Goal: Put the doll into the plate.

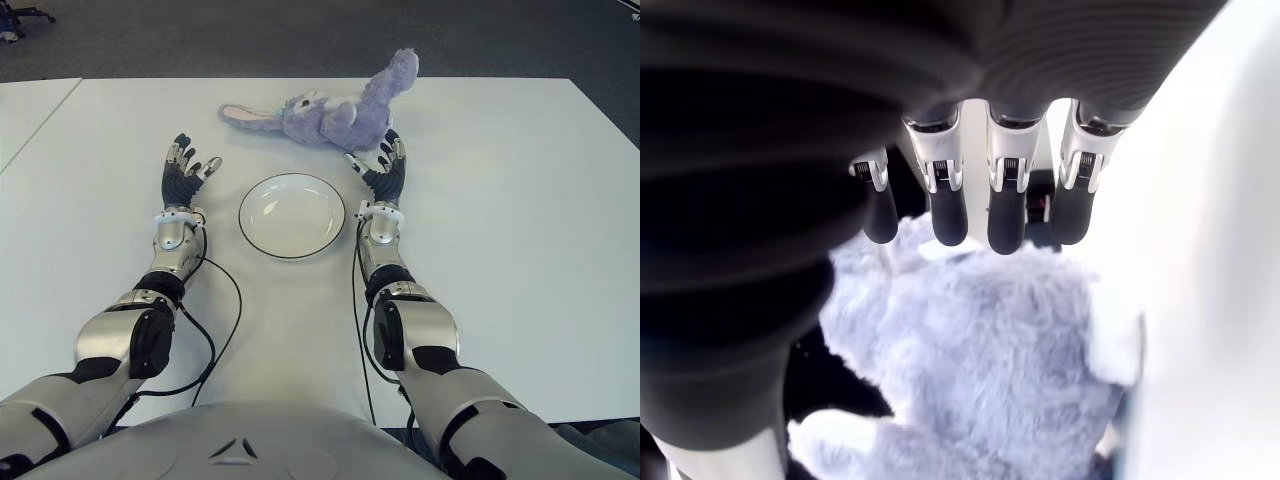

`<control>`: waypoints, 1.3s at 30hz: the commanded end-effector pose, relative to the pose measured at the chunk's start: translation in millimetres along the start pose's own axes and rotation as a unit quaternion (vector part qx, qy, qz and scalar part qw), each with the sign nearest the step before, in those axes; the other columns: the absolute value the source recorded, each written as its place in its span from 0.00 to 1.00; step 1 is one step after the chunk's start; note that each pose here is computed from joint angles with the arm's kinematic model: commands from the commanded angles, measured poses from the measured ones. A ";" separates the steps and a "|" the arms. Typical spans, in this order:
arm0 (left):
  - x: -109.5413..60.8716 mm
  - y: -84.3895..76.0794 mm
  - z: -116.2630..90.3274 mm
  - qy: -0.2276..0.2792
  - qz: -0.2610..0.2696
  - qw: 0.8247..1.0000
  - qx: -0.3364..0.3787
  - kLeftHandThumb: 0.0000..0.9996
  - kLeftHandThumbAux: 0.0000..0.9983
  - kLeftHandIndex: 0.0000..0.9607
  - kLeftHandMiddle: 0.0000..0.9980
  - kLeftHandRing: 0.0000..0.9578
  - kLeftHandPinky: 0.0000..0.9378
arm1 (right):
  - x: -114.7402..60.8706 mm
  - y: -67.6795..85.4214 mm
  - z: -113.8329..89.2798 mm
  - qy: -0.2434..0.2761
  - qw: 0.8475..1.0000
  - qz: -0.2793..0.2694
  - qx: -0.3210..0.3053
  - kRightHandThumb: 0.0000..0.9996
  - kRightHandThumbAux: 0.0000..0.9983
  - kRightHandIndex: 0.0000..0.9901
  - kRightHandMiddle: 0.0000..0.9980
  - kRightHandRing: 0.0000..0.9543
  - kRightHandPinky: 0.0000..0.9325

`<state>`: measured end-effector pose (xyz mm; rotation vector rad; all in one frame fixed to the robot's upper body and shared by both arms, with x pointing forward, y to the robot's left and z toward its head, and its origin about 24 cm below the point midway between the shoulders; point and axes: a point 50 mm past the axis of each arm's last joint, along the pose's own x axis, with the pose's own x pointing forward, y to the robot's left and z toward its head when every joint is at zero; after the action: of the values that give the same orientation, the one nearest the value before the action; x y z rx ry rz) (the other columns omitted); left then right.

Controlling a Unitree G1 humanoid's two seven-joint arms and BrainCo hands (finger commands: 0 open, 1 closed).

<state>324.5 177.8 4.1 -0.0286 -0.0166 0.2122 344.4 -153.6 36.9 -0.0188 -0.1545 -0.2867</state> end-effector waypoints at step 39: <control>-93.7 23.0 -102.9 0.252 0.023 0.967 0.003 0.00 0.66 0.07 0.07 0.07 0.12 | 37.5 4.0 60.1 -0.152 0.981 0.058 -0.109 0.16 0.81 0.12 0.18 0.15 0.09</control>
<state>324.5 178.9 4.4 -0.0374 -0.0182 0.2152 368.2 -156.9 89.7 -0.2264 -0.3677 -0.1961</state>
